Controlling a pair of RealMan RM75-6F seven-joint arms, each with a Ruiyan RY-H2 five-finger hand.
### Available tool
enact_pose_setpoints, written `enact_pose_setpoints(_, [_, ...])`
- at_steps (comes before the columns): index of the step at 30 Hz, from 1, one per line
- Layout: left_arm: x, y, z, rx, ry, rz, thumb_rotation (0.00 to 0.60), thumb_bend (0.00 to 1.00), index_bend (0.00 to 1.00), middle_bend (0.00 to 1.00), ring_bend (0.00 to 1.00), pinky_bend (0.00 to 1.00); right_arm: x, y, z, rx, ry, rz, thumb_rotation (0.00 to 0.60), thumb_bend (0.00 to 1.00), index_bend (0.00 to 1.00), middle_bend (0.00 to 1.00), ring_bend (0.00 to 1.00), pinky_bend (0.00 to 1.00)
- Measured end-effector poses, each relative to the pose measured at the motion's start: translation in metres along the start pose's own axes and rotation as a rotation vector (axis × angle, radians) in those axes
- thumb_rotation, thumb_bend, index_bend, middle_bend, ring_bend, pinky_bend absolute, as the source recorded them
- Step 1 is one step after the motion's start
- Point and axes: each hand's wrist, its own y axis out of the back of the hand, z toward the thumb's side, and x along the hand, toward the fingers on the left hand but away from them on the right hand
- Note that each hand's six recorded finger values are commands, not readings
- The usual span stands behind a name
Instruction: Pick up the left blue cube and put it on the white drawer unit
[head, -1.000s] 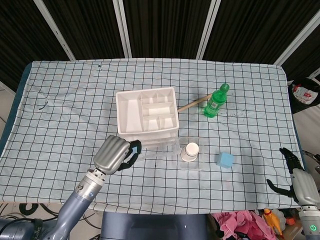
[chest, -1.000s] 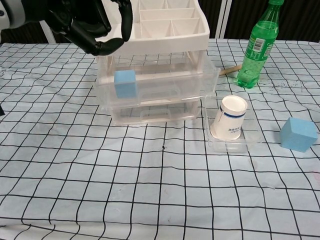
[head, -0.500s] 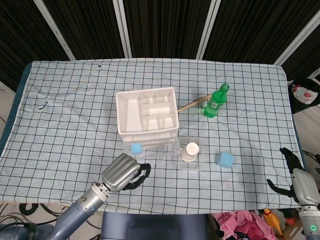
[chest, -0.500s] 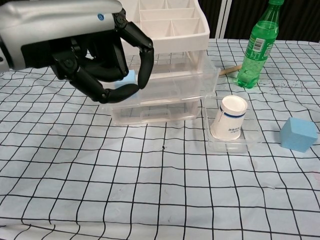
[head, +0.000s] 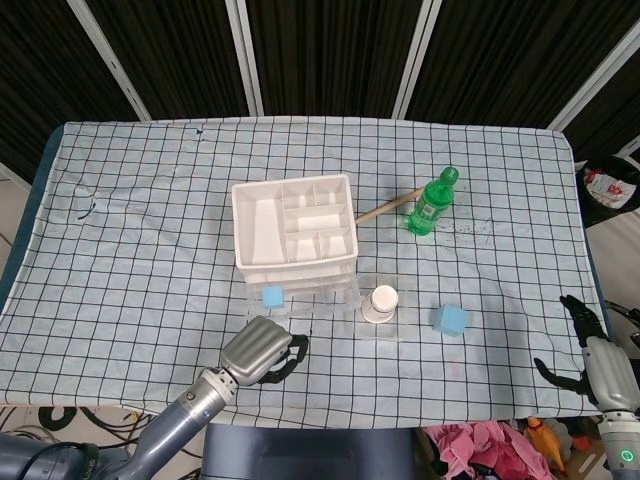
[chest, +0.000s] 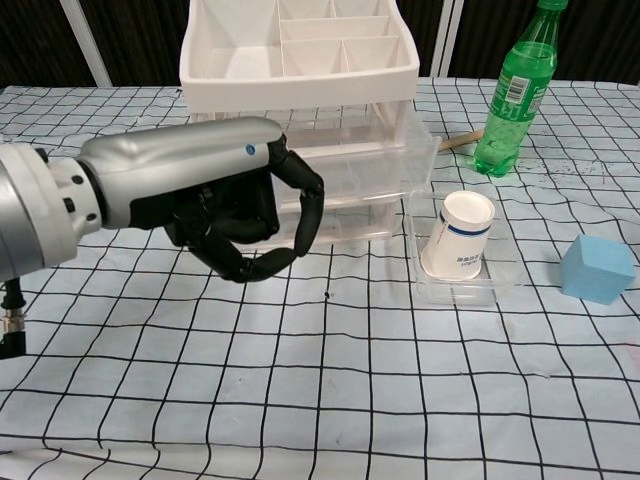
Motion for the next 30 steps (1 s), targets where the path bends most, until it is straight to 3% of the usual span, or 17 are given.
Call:
enact_pose_setpoints(22, [0.013, -0.008, -0.038, 0.016, 0.109, 0.002, 0.6, 0.48, 0.66, 1.0, 0.97, 0.94, 0.001, -0.001, 0.001, 0.001, 0.002, 0.004, 0.6, 0.22, 0.06, 0.0, 0.0, 0.19])
enact_pose_setpoints(30, [0.025, -0.014, -0.033, -0.017, 0.104, 0.006, 0.6, 0.48, 0.66, 1.0, 0.97, 0.93, 0.0, -0.001, 0.001, -0.001, 0.001, 0.004, 0.6, 0.22, 0.06, 0.0, 0.0, 0.19])
